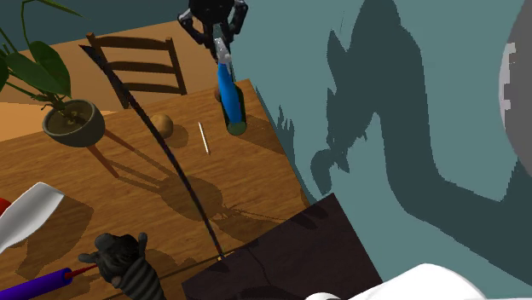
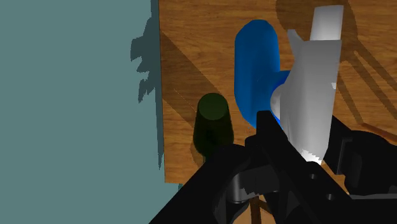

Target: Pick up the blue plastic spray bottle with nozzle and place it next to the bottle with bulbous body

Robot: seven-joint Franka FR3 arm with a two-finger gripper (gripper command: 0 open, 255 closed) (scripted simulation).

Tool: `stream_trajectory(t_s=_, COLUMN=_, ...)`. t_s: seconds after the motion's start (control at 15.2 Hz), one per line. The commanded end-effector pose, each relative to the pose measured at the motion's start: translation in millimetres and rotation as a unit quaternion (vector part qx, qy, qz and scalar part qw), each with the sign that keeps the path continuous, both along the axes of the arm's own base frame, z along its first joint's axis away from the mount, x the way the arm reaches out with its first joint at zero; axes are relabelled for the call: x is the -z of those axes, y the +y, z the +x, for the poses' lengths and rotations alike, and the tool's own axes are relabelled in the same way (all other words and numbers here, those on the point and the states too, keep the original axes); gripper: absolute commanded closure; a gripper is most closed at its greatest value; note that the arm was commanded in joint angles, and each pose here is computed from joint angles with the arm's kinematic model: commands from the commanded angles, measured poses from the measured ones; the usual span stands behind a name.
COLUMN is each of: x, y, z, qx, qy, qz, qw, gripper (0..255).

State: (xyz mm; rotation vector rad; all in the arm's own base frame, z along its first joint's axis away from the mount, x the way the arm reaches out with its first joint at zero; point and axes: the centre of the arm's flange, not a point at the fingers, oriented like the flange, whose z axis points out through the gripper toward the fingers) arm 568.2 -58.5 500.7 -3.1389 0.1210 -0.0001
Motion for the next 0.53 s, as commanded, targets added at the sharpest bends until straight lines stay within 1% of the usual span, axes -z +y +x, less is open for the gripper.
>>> stream_trajectory(t_s=0.0, x=5.6, y=26.6, z=6.7, qx=0.0, qy=0.0, qz=0.0, qw=1.0, gripper=255)
stream_trajectory(t_s=0.46, x=28.9, y=113.5, z=27.9, qx=0.0, qy=0.0, qz=0.0, qw=1.0, gripper=255)
